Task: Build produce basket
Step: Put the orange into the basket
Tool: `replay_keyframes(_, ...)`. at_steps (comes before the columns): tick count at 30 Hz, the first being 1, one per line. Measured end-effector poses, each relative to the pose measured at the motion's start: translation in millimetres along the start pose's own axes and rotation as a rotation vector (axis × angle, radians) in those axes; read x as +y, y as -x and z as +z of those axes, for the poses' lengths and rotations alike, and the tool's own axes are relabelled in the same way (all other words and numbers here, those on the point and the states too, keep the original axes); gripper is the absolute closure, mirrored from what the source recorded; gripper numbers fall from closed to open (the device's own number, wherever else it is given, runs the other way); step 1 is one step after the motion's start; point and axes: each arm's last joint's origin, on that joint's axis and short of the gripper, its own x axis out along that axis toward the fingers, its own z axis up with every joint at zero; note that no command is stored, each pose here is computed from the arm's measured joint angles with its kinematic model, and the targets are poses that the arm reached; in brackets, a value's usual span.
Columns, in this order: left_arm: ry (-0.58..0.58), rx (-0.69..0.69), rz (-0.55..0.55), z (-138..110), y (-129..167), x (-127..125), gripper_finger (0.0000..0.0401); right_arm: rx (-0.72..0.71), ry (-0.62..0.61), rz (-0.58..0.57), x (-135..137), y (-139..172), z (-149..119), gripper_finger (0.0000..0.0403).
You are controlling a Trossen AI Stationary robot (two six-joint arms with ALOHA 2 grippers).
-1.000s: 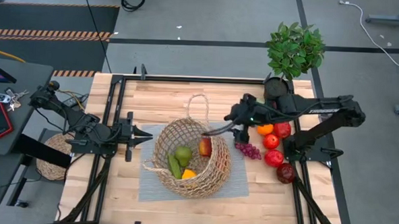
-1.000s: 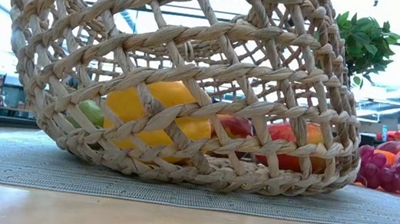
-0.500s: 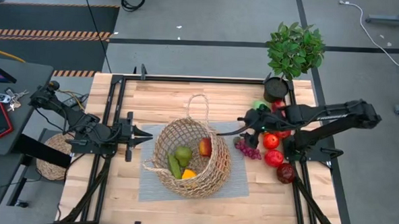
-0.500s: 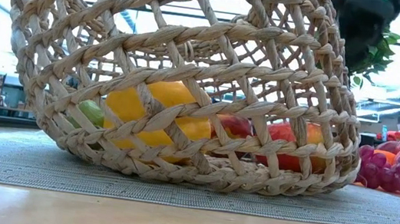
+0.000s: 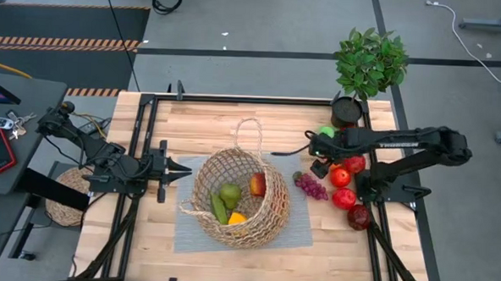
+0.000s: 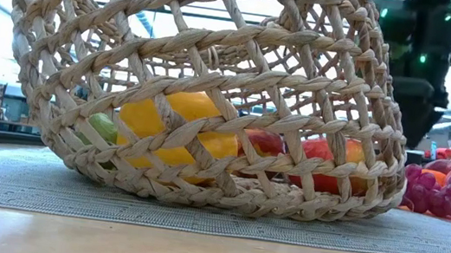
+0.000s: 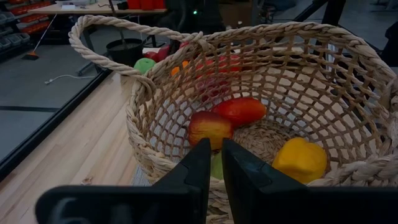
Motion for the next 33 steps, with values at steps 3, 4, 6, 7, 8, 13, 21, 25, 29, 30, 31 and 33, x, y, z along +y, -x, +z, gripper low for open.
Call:
replay_keyframes(3, 0.0, 0.0, 0.0, 0, 0, 0, 0.0353, 0.088, 0.004, -0.058, -8, -8, 3, 0.0027)
replay_keyframes(4, 0.0, 0.0, 0.0, 0, 0, 0, 0.0353, 0.108, 0.006, -0.071, -10, -10, 4, 0.0027)
replay_keyframes(6, 0.0, 0.0, 0.0, 0, 0, 0, 0.0353, 0.136, 0.017, -0.083, -13, -14, 6, 0.0027)
replay_keyframes(7, 0.0, 0.0, 0.0, 0, 0, 0, 0.0353, 0.15, 0.024, -0.08, -14, -16, 8, 0.0027)
replay_keyframes(8, 0.0, 0.0, 0.0, 0, 0, 0, 0.0353, 0.165, 0.029, -0.074, -15, -18, 9, 0.0027)
replay_keyframes(13, 0.0, 0.0, -0.001, 0, 0, 0, 0.0353, 0.236, 0.048, -0.079, -24, -30, 17, 0.0027)
replay_keyframes(21, 0.0, 0.0, 0.0, 0, 0, 0, 0.0353, 0.297, 0.061, -0.063, -32, -50, 30, 0.0027)
replay_keyframes(25, 0.0, 0.0, 0.0, 0, 0, 0, 0.0353, 0.332, 0.07, -0.057, -32, -61, 35, 0.0027)
replay_keyframes(29, 0.0, 0.0, 0.0, 0, 0, 0, 0.0353, 0.371, 0.091, -0.047, -30, -72, 38, 0.0033)
replay_keyframes(30, 0.0, 0.0, 0.0, 0, 0, 0, 0.0353, 0.378, 0.096, -0.049, -30, -74, 38, 0.0036)
replay_keyframes(31, 0.0, 0.0, 0.0, 0, 0, 0, 0.0353, 0.384, 0.102, -0.049, -29, -76, 38, 0.004)
replay_keyframes(33, 0.0, 0.0, 0.0, 0, 0, 0, 0.0353, 0.388, 0.109, -0.05, -28, -77, 39, 0.0051)
